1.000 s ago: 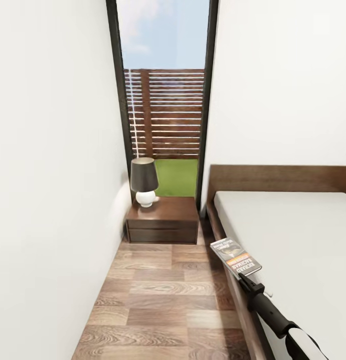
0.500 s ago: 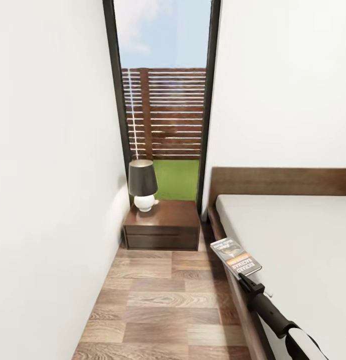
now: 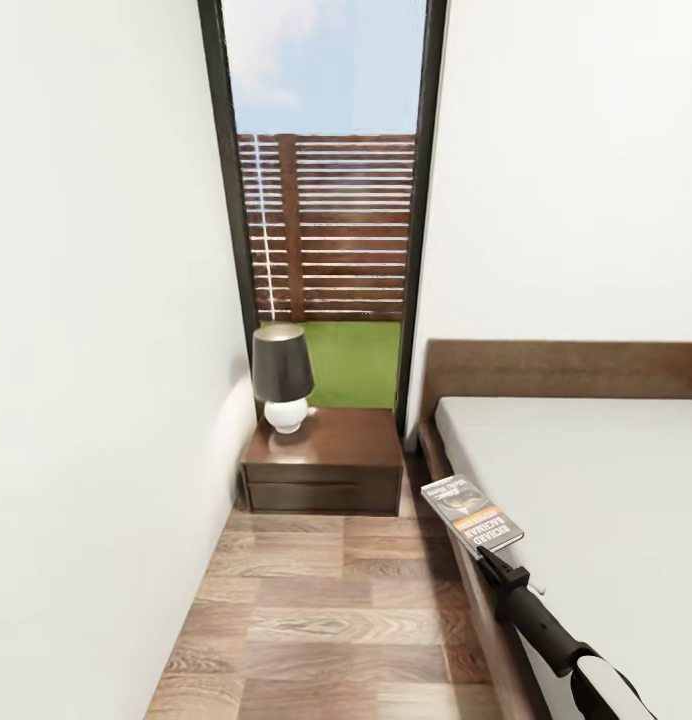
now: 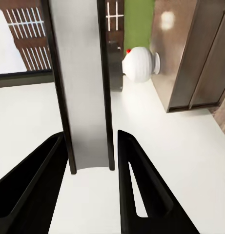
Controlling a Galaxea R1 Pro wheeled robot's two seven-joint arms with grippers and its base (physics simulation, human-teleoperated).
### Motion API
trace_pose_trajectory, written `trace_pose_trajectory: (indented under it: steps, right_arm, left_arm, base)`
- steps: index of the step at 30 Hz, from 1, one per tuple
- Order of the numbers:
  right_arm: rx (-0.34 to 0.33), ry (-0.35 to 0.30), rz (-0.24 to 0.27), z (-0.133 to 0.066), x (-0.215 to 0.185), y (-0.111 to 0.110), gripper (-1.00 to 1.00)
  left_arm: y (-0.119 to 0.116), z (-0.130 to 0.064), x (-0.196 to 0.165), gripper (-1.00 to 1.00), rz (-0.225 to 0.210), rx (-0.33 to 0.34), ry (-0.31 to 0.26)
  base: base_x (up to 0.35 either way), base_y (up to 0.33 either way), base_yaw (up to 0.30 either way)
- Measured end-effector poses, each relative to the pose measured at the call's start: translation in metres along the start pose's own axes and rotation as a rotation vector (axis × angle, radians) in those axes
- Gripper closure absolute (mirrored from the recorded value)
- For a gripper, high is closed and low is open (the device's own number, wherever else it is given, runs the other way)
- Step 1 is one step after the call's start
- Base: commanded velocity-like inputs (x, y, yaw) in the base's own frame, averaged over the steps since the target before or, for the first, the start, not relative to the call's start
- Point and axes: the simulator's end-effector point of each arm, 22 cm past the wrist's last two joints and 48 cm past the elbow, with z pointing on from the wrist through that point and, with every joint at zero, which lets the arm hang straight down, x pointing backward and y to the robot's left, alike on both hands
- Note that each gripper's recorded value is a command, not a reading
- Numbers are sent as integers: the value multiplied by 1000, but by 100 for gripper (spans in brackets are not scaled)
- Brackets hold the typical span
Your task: In the bedroom, move the book from the bed onto either nightstand, and place the two sandals side by side next to the bed.
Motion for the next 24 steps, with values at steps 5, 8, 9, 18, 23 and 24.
trace_pose_trajectory:
  steps: [5, 8, 9, 18, 23, 24]
  right_arm:
    - [0, 1, 0, 0, 0, 0, 100]
    - [0, 1, 0, 0, 0, 0, 100]
    - [0, 1, 0, 0, 0, 0, 100]
    - [0, 0, 0, 0, 0, 0, 100]
    - [0, 0, 0, 0, 0, 0, 100]
    - [0, 0, 0, 0, 0, 0, 100]
  left_arm:
    - [0, 0, 0, -100, 0, 0, 0]
    - [0, 0, 0, -100, 0, 0, -1]
    - [0, 0, 0, -100, 0, 0, -1]
    - [0, 0, 0, -100, 0, -1, -1]
    - [0, 0, 0, -100, 0, -1, -1]
    - [0, 0, 0, -100, 0, -1, -1]
  base:
    - [246, 0, 0]
    - [246, 0, 0]
    - [246, 0, 0]
    - [246, 0, 0]
    - [246, 0, 0]
    - [246, 0, 0]
